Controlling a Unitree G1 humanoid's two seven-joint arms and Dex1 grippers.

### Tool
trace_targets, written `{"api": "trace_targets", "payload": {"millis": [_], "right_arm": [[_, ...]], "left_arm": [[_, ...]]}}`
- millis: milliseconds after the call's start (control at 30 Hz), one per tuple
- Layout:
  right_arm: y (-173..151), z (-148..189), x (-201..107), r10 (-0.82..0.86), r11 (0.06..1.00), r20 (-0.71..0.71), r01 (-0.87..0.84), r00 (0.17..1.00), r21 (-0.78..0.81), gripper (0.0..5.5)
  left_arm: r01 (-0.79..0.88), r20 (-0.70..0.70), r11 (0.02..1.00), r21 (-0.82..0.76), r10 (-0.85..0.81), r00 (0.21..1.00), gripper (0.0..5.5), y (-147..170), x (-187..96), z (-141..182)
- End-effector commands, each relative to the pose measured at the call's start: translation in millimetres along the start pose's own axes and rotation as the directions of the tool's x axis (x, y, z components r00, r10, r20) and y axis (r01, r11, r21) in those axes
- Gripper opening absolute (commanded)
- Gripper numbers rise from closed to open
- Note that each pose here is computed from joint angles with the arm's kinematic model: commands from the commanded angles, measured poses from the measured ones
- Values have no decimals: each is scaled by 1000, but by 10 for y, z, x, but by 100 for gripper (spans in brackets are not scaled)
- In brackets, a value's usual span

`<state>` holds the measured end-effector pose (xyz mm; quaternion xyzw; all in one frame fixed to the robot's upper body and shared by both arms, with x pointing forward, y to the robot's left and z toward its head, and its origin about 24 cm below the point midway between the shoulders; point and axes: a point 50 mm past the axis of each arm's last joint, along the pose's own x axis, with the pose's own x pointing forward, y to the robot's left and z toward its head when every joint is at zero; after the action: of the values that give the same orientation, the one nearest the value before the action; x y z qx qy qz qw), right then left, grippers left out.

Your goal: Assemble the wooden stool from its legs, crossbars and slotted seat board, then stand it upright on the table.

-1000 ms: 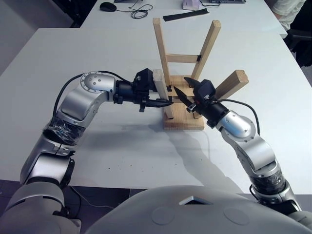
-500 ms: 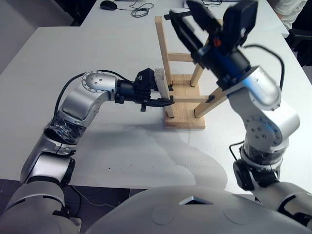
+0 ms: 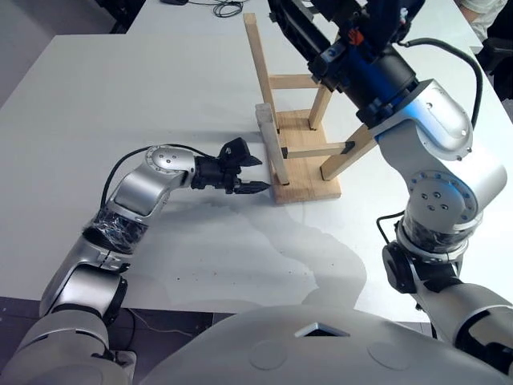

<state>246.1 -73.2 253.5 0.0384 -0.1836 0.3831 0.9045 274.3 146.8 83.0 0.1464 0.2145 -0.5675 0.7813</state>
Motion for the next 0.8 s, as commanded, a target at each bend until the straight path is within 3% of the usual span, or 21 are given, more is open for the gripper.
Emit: {"api": "trace_targets", "payload": {"millis": [33, 200, 267, 400, 500, 800], "right_arm": [[-34, 18, -31, -22, 1000, 7, 22, 1000, -5, 222], [-190, 196, -152, -75, 996, 52, 78, 996, -50, 222], [-293, 275, -222, -117, 990, 68, 123, 991, -76, 222], [-478, 362, -315, -191, 973, 79, 199, 978, -113, 222], [-524, 371, -325, -206, 968, 80, 215, 975, -129, 222], [-493, 338, -288, -183, 972, 68, 190, 981, -138, 222]], "left_arm": [[-57, 60, 997, -42, 60, 996, 368, 66, -225, 20], [-153, 363, 966, -209, 222, 905, 368, 27, -746, 260], [-151, 481, 956, -252, 259, 837, 368, -13, -860, 443], [-62, 701, 940, -335, 292, 650, 310, -70, -968, 889], [-46, 722, 946, -322, 276, 635, 263, -139, -889, 1116], [-92, 746, 944, -318, 309, 590, 259, -130, -735, 1556]]}}
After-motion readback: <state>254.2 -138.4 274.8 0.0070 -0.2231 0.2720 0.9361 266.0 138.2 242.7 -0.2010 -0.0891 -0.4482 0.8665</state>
